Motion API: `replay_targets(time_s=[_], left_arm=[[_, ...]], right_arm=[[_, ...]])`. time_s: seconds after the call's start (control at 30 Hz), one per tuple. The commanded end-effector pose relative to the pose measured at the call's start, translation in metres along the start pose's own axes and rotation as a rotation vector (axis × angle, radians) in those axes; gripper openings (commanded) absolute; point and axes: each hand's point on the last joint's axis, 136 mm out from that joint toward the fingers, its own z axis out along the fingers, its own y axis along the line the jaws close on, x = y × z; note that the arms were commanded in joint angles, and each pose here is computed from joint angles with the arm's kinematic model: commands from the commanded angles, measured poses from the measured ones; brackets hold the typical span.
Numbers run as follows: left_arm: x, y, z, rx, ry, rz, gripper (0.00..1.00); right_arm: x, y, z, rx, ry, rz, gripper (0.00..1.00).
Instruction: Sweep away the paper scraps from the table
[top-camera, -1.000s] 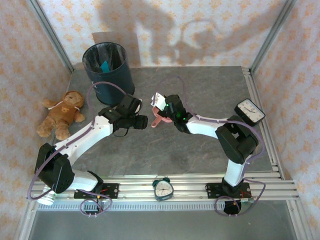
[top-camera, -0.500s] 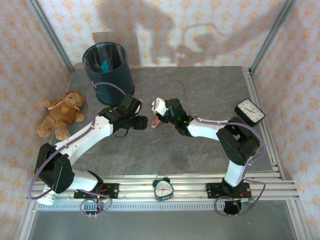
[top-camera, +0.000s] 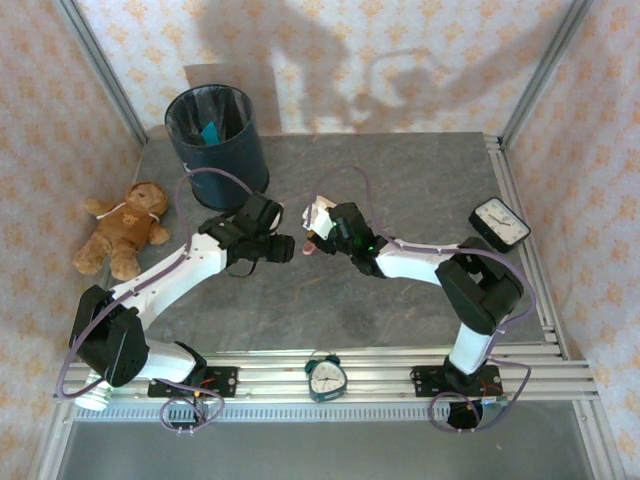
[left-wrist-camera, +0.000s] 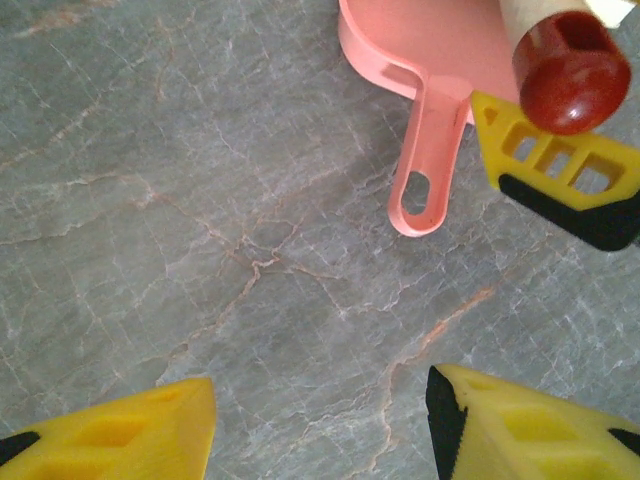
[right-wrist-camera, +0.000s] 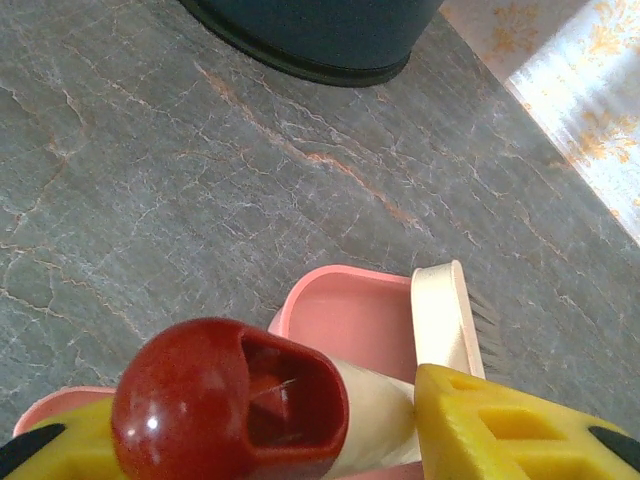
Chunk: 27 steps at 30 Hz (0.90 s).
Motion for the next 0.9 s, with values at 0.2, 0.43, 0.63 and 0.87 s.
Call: replay_targets(time_s=[0.2,0.43,0.63,0.87], left_arm=[[0.001,0.001,0.003,0.016,-0.009,-0.028,0.59],[0.003,0.003,0.002,0.013,-0.01,-0.026,0.59],[0.002,0.004,-0.002,0.014,-0.026,-0.019,0.6],[0.004,0.011,-0.005,-0.017,-0.037,-0.002,0.61]], right_arm=[[0.014,0.023,-0.008,-0.094,0.049,0.017,0.54],[0.024,0.038,-0.006,-0.16,0.093,0.006,0.56],[0.032,0.052,-0.002,-0.217,0.143,-0.024,0.57],[0.036,0.06,-0.004,-0.246,0.184,-0.068,0.6]])
